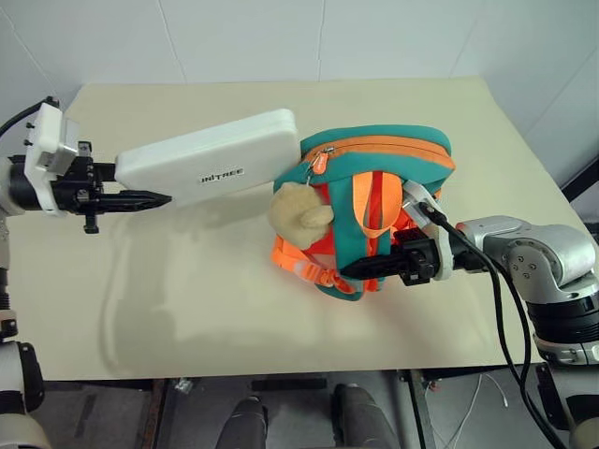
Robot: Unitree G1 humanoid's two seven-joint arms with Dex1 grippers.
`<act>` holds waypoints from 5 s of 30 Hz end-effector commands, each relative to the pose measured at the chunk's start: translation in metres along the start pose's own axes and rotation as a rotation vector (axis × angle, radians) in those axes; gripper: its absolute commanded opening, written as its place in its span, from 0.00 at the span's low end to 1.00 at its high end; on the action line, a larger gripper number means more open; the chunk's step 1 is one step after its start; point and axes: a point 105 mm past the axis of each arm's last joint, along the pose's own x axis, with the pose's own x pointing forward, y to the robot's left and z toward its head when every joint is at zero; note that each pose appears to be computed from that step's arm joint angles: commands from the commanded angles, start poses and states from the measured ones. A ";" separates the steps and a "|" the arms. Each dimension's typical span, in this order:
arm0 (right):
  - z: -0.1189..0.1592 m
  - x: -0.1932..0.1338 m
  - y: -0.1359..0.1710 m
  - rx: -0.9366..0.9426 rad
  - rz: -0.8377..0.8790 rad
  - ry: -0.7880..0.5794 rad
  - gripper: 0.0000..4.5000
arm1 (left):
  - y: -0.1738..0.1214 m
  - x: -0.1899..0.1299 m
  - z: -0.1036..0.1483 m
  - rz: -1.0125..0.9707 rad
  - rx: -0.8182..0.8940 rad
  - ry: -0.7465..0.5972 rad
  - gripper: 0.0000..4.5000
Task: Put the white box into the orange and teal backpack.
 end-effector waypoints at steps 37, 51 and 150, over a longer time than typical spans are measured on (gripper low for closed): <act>0.005 0.011 0.003 -0.023 0.033 -0.023 0.05 | -0.026 0.038 0.040 -0.399 0.121 0.094 0.29; 0.006 0.013 0.003 -0.020 0.031 -0.028 0.05 | -0.005 0.078 0.040 -0.325 0.408 0.194 0.29; 0.007 0.027 0.002 -0.012 0.047 -0.063 0.05 | -0.014 0.099 0.075 -0.316 0.191 0.181 0.29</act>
